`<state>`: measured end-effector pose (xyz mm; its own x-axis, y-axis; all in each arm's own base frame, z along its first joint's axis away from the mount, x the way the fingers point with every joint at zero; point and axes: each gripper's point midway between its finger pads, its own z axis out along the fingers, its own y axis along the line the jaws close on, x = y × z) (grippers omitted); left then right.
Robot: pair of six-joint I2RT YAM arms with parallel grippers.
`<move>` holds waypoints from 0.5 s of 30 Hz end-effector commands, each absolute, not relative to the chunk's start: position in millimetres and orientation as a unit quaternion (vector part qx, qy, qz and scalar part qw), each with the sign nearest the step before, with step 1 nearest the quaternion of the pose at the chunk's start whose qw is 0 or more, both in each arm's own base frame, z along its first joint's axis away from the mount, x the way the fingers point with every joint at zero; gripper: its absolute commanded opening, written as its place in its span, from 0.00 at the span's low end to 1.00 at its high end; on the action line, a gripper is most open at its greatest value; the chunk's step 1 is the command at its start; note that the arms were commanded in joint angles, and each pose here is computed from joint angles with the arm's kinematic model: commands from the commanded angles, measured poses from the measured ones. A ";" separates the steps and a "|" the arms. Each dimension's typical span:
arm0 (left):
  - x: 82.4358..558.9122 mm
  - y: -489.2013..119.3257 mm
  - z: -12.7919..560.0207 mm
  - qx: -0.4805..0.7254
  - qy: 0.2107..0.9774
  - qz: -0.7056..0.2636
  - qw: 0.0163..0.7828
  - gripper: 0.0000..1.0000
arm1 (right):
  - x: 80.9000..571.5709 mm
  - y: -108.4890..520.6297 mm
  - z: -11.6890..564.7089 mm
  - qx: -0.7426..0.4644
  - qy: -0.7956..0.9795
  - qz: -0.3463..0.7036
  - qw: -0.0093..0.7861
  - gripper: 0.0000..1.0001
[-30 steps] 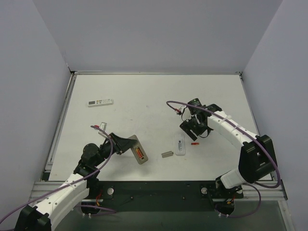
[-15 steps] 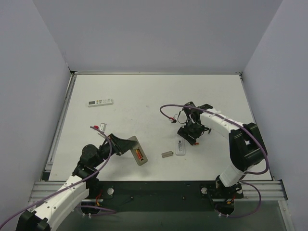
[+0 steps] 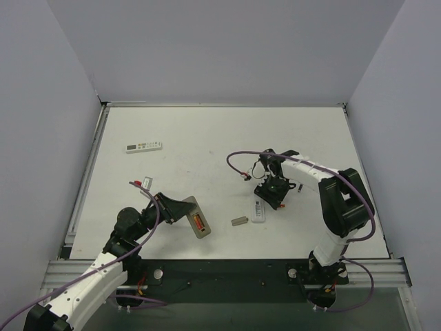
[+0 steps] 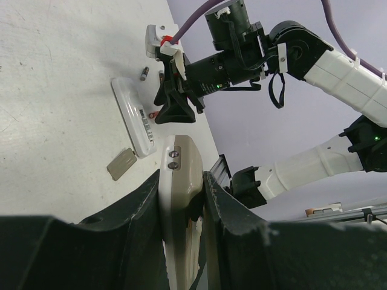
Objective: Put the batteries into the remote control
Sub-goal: Pick up the battery from the center of the board.
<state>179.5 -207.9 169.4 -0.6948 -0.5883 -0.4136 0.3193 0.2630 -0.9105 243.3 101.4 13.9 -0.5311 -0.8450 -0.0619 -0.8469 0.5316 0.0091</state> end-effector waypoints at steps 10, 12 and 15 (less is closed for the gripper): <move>179.2 -206.0 178.5 -0.088 0.688 -0.603 0.394 0.00 | 235.3 94.9 -2.2 -0.487 0.873 0.010 -0.018 0.30; 179.8 -205.3 177.5 -0.091 0.688 -0.602 0.394 0.00 | 237.5 97.5 -1.7 -0.485 0.875 0.009 -0.016 0.20; 180.7 -205.3 177.9 -0.093 0.688 -0.602 0.395 0.00 | 239.1 99.8 3.6 -0.472 0.882 0.007 -0.007 0.08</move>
